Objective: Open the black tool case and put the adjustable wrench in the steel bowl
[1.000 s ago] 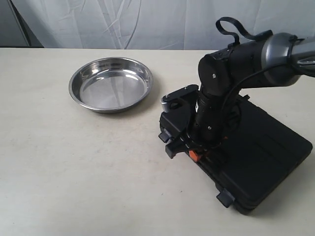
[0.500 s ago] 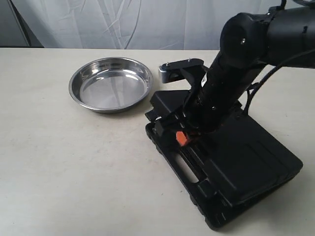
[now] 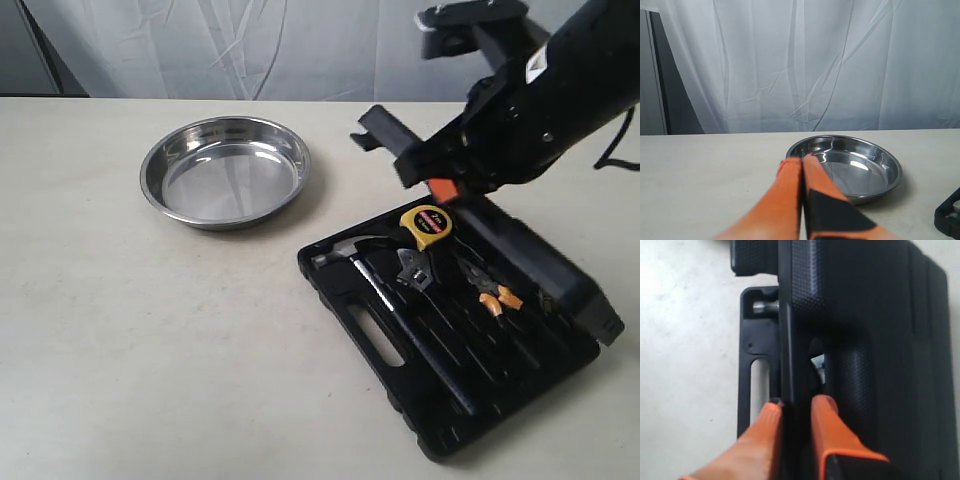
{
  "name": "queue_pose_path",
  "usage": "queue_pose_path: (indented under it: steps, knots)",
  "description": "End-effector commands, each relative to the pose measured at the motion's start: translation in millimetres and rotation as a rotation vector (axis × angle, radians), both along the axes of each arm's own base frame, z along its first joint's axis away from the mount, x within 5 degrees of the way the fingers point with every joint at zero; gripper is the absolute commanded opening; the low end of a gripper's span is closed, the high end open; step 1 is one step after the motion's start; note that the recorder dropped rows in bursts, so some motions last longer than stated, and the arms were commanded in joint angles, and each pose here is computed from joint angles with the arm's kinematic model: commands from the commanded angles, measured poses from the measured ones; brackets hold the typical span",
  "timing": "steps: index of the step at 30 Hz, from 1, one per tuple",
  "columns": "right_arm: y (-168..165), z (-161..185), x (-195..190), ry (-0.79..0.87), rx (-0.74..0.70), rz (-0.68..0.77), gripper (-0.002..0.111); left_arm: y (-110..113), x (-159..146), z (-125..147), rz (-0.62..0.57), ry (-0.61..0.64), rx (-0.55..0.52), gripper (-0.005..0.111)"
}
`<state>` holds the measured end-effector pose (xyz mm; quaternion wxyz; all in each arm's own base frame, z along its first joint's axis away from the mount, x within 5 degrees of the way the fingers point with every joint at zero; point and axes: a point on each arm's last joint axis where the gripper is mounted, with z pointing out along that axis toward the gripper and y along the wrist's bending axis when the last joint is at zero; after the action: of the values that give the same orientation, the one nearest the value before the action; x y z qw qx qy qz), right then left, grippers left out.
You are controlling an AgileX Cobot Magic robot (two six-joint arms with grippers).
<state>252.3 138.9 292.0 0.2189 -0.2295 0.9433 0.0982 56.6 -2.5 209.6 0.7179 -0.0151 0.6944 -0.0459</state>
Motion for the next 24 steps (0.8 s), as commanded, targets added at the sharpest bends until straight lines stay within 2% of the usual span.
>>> queue_pose_path:
  steps: [1,11,19,24]
  knots:
    - [-32,14,8,-0.080,-0.039,-0.088,-0.001,0,0,-1,-0.005,-0.001,0.006,0.000]
    - [-92,21,21,-0.125,-0.105,-0.290,-0.001,0,0,-1,-0.005,-0.001,0.006,0.000]
    - [-120,14,33,-0.172,-0.312,-0.302,-0.001,0,0,-1,-0.005,-0.001,0.006,0.000]
    - [-121,-3,47,-0.151,-0.346,-0.309,-0.001,0,0,-1,-0.005,-0.001,0.006,0.000]
